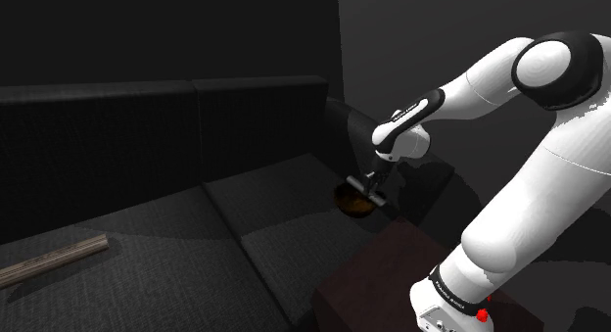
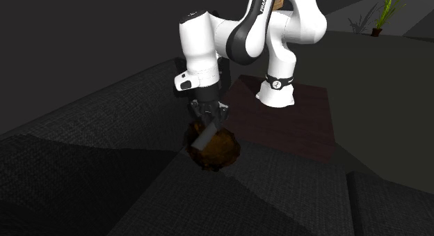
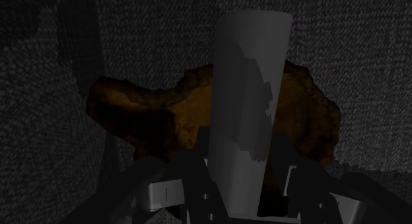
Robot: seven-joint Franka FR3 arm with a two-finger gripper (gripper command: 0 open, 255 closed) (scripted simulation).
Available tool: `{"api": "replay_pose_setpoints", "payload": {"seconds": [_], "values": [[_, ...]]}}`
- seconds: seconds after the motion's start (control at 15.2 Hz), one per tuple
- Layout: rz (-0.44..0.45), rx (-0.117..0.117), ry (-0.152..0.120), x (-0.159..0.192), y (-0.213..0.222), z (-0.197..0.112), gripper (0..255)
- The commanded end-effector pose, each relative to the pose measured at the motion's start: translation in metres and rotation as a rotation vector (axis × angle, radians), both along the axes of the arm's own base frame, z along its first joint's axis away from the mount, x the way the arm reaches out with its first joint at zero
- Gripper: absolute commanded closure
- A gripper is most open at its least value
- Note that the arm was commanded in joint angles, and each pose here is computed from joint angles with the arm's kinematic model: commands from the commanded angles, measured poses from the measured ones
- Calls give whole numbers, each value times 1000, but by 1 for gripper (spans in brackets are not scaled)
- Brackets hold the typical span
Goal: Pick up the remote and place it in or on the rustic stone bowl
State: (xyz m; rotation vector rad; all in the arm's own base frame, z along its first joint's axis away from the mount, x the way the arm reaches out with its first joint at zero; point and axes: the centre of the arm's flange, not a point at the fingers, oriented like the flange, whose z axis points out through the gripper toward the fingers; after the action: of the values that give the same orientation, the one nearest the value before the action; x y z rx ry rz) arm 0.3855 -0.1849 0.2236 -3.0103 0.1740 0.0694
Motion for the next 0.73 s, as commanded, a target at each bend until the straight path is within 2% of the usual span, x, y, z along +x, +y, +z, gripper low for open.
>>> {"api": "replay_pose_setpoints", "payload": {"seconds": [0.0, 0.26, 0.33, 0.66], "values": [[0, 0, -1, 0, 0, -1, 255], [0, 0, -1, 0, 0, -1, 255], [0, 0, -1, 0, 0, -1, 0], [0, 0, -1, 0, 0, -1, 0]]}}
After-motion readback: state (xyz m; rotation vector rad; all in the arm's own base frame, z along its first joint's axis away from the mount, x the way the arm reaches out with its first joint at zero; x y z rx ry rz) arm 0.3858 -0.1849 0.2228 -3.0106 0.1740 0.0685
